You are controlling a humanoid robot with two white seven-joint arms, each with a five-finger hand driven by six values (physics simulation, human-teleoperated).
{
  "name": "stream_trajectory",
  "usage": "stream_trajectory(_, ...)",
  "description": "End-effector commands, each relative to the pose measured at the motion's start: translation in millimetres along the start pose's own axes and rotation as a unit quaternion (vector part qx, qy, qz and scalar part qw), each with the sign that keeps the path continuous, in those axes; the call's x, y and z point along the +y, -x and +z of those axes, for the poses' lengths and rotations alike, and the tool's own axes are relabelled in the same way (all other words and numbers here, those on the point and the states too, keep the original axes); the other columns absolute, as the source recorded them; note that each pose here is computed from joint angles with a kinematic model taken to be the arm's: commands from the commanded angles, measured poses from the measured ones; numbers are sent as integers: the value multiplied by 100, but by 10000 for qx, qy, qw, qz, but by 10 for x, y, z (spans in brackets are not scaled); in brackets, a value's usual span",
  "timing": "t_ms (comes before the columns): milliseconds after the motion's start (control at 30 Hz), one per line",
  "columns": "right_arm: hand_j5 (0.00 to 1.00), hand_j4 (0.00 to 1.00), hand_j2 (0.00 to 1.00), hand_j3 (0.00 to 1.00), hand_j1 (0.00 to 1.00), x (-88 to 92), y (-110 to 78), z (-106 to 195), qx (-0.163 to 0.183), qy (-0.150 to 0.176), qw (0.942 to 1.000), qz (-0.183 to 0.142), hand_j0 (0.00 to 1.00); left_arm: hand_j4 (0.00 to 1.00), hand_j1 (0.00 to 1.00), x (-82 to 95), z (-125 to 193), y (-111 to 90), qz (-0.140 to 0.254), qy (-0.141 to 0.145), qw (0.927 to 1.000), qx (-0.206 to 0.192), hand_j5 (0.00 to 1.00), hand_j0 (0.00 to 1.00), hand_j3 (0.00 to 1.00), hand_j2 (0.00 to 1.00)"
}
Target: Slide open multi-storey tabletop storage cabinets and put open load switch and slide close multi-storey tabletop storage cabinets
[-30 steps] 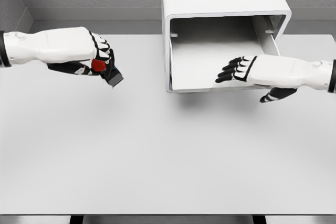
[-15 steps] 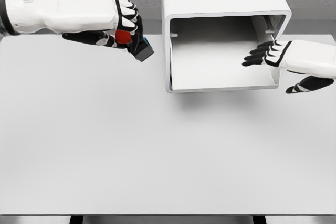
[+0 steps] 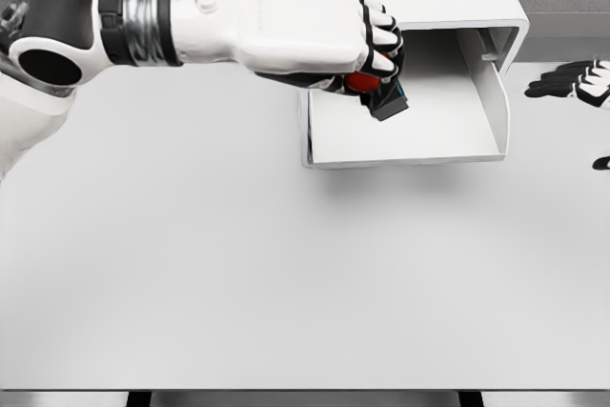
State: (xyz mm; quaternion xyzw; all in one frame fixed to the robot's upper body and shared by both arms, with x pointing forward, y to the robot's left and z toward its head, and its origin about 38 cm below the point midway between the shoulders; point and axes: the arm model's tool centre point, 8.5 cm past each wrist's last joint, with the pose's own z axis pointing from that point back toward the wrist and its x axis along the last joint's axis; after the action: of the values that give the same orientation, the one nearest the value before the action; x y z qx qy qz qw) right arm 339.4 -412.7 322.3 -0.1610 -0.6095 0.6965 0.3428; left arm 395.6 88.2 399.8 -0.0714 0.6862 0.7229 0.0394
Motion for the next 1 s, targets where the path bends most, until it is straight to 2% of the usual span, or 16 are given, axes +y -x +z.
stream_trajectory(0, 100, 100, 100, 100, 100, -93, 36, 81, 115, 148, 9998, 29, 100, 36, 36, -47, -185, 13, -124, 58, 9999, 24, 36, 36, 36, 36)
stream_trajectory(33, 100, 100, 100, 100, 100, 23, 63, 93, 155, 44, 9998, -108, 100, 36, 36, -88, -238, -7, -146, 140, 9998, -17, 36, 36, 36, 36)
stream_trajectory(133, 100, 100, 100, 100, 100, 221, 140, 138, 284, -132, 9989, -355, 100, 36, 36, -134, -288, 27, -96, 171, 9998, 9, 36, 36, 36, 36)
stream_trajectory(233, 100, 100, 100, 100, 100, 447, 143, 151, 329, -387, 9973, -537, 100, 36, 36, -232, -274, 130, -300, 463, 9980, 297, 36, 36, 36, 36)
stream_trajectory(300, 73, 73, 73, 73, 73, 563, 115, 133, 309, -562, 9963, -577, 73, 36, 36, -321, -269, 227, -354, 651, 9960, 501, 36, 36, 36, 36)
stream_trajectory(333, 62, 62, 62, 62, 62, 672, 39, 97, 230, -752, 9954, -555, 62, 36, 36, -385, -291, 261, -408, 782, 9944, 583, 36, 36, 36, 36)
stream_trajectory(467, 60, 60, 60, 60, 60, 825, -61, 4, 87, -1035, 9935, -477, 60, 37, 37, -523, -389, 234, -352, 962, 9935, 493, 37, 37, 37, 37)
stream_trajectory(600, 60, 60, 60, 60, 60, 900, -120, -64, -48, -1141, 9921, -514, 60, 37, 37, -646, -374, 317, -184, 1097, 9921, 583, 37, 37, 37, 37)
stream_trajectory(767, 61, 61, 61, 61, 61, 927, -163, -202, -238, -1182, 9914, -513, 61, 43, 43, -670, -369, 339, -220, 1161, 9909, 638, 43, 43, 43, 43)
stream_trajectory(833, 61, 61, 61, 61, 61, 903, -174, -255, -304, -1166, 9916, -478, 61, 48, 48, -673, -372, 336, -213, 1162, 9910, 631, 48, 48, 48, 48)
stream_trajectory(900, 62, 62, 62, 62, 62, 902, -197, -331, -407, -1188, 9910, -459, 62, 65, 65, -666, -370, 337, -199, 1143, 9913, 626, 65, 65, 65, 65)
stream_trajectory(967, 63, 63, 63, 63, 63, 872, -201, -358, -435, -1148, 9915, -428, 63, 72, 72, -649, -384, 339, -215, 1128, 9914, 622, 72, 72, 72, 72)
